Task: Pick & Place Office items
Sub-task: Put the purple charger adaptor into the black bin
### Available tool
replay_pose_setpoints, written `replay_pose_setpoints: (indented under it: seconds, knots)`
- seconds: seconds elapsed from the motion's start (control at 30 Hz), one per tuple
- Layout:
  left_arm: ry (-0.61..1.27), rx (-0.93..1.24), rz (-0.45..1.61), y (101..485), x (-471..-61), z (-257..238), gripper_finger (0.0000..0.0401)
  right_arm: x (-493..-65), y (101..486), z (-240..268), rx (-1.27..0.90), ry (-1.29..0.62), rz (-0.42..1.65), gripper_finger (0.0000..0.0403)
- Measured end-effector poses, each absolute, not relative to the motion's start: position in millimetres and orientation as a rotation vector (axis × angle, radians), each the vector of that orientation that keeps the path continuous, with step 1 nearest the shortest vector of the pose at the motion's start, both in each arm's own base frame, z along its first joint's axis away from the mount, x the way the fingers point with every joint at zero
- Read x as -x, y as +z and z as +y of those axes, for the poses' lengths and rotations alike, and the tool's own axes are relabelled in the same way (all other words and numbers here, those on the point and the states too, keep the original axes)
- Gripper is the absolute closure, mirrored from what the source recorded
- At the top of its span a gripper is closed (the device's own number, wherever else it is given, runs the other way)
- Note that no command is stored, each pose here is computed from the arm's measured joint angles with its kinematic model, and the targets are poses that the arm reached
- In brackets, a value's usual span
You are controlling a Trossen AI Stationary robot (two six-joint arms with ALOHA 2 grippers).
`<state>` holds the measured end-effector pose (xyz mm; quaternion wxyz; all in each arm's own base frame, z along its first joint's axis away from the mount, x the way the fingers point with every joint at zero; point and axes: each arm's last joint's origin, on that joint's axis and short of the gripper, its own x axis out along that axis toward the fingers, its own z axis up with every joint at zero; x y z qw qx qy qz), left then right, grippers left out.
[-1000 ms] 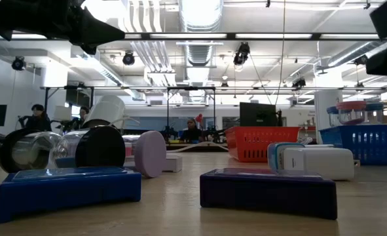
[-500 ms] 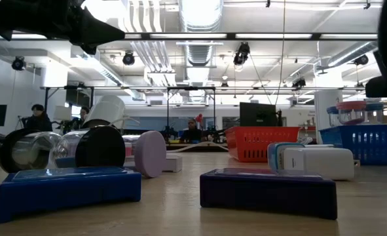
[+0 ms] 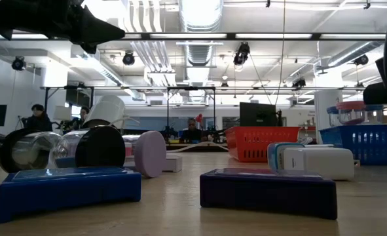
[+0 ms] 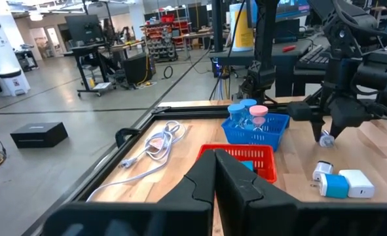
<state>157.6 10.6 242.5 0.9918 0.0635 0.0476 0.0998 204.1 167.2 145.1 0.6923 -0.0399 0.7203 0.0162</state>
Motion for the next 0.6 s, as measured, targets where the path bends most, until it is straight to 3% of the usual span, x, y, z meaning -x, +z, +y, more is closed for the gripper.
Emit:
replay_pose_setpoints:
  seconds: [0.1, 0.23, 0.6]
  knots:
    - [0.2, -0.127, 0.095, 243, -158, 11, 0.0387, -205, 148, 167, 0.068, 0.039, 1.589, 0.0284]
    - [0.2, -0.127, 0.095, 243, -158, 11, 0.0387, -210, 162, 170, 0.045, 0.121, 1.464, 0.0284]
    - [0.201, -0.128, 0.095, 242, -158, 11, 0.0387, -190, 254, 136, 0.084, 0.08, 0.933, 0.0284]
